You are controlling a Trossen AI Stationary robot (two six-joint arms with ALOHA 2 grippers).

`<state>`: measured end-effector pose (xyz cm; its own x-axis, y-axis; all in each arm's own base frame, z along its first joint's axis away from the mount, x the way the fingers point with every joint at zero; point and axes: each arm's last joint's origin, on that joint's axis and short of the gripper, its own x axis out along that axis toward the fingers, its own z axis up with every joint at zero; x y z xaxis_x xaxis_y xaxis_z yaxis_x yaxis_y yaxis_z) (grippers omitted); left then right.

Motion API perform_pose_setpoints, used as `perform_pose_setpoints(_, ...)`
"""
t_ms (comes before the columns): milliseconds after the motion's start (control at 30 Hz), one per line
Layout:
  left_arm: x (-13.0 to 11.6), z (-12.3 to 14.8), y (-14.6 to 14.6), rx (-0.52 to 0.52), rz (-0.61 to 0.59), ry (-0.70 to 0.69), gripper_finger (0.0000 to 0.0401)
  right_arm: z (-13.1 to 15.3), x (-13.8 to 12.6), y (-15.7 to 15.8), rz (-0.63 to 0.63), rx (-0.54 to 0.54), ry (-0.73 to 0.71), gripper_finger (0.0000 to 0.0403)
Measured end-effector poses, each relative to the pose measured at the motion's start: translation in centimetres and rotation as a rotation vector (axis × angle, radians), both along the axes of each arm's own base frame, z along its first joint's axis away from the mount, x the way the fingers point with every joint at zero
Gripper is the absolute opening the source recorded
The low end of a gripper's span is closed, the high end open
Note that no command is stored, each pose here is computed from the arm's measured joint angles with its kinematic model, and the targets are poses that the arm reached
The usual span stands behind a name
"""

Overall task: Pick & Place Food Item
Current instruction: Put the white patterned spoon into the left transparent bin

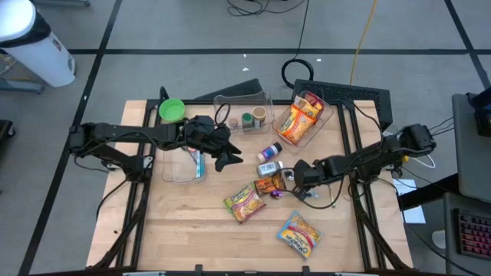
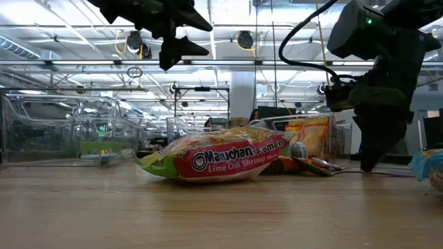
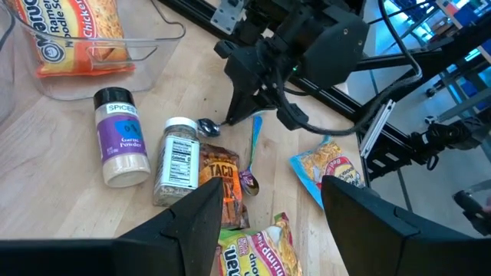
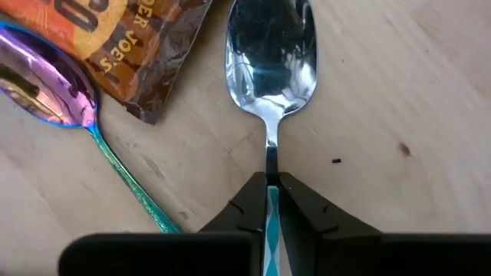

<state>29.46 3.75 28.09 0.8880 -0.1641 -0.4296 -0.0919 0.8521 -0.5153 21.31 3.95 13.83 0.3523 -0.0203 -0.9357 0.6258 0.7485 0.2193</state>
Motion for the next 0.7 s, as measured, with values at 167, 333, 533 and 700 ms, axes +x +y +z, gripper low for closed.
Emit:
perform_pose_setpoints(167, 0.0, 0.0, 0.0, 0.0, 0.0, -0.001, 0.023, 3.3, 0.8, -0.6, -0.025, 0.041, -0.182, 0.0006)
perform_pose_setpoints(333, 0.0, 0.0, 0.0, 0.0, 0.0, -0.003, 0.023, 10.4, 1.4, -1.9, -0.078, -0.037, -0.595, 0.0004)
perform_pose_setpoints(533, 0.1, 0.3, 0.0, -0.025, 0.013, -0.027, 0.023, 18.5, -0.6, -4.4, -0.177, -0.25, -1.042, 0.0003)
perform_pose_setpoints(700, 0.7, 1.8, 0.0, -0.065, 0.031, -0.181, 0.023, 20.7, -1.3, -5.5, -0.234, -0.349, -1.147, 0.0003)
